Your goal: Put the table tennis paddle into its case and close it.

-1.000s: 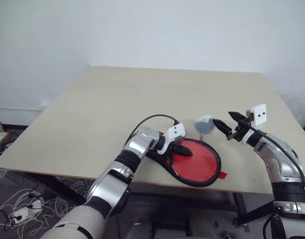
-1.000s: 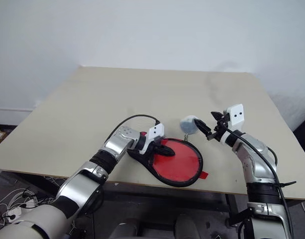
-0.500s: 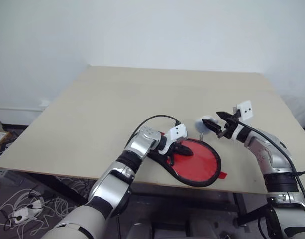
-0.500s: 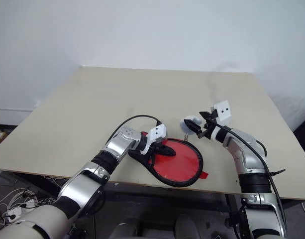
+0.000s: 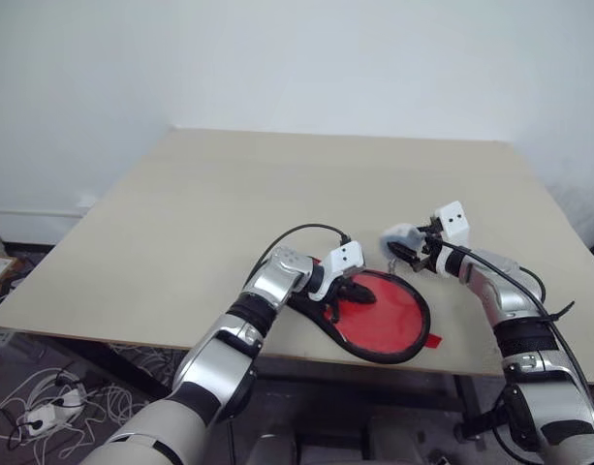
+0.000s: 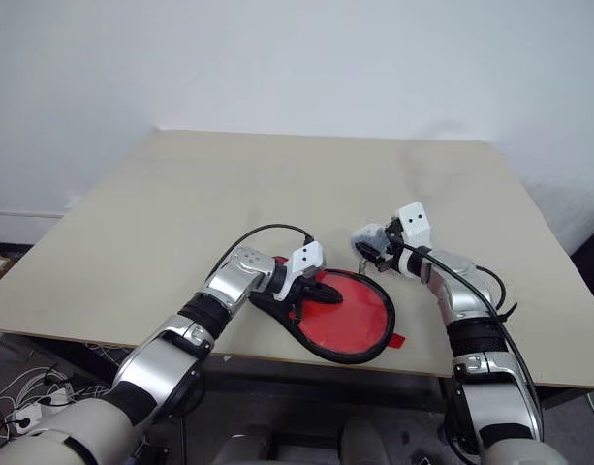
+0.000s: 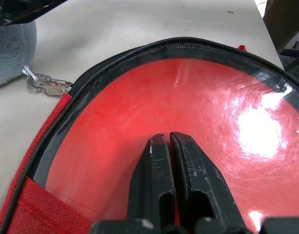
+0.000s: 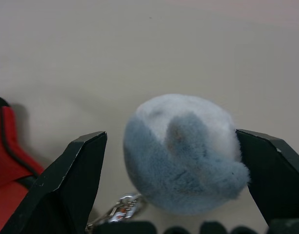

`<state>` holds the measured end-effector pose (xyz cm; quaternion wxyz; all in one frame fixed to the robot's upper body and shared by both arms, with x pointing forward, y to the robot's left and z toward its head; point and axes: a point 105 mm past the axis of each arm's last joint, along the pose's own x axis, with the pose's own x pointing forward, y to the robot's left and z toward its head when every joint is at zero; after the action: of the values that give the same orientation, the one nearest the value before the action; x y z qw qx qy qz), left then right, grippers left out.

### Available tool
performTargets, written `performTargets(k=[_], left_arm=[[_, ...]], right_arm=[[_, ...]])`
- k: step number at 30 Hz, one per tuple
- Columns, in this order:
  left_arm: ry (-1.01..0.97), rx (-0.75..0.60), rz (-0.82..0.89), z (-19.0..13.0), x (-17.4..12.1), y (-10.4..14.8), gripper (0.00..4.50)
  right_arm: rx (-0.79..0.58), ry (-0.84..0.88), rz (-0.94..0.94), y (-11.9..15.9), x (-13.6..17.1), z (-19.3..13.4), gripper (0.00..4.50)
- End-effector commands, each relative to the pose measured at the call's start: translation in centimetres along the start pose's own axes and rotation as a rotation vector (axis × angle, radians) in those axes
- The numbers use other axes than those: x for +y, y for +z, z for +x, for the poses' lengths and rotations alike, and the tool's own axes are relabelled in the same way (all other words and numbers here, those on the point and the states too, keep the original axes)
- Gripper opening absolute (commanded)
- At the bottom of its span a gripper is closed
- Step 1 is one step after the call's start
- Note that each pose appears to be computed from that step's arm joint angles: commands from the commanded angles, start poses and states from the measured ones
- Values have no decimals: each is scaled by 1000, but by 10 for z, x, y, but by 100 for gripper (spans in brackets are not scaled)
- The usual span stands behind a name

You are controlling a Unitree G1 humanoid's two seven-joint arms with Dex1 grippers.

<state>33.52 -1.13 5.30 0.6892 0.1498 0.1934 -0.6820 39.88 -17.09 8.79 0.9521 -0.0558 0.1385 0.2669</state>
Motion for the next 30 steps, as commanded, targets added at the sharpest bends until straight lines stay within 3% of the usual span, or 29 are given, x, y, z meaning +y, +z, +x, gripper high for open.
performTargets(k=[1,10,23,26,30], left_arm=[[8,10,18,-3,3,5,9],[14,18,23,-4,4,3,9],[21,27,22,-4,4,-1,0],[18,26,20,-4,3,-1,0],[14,25,19,-2,2,-1,0]], right_arm=[[-56,-21,-30,21,-3,5,450],[-39,0,-16,18,2,13,450],[-1,13,-25,9,6,14,99],[7,16,-26,7,6,13,44],[12,12,-25,5,6,12,26]])
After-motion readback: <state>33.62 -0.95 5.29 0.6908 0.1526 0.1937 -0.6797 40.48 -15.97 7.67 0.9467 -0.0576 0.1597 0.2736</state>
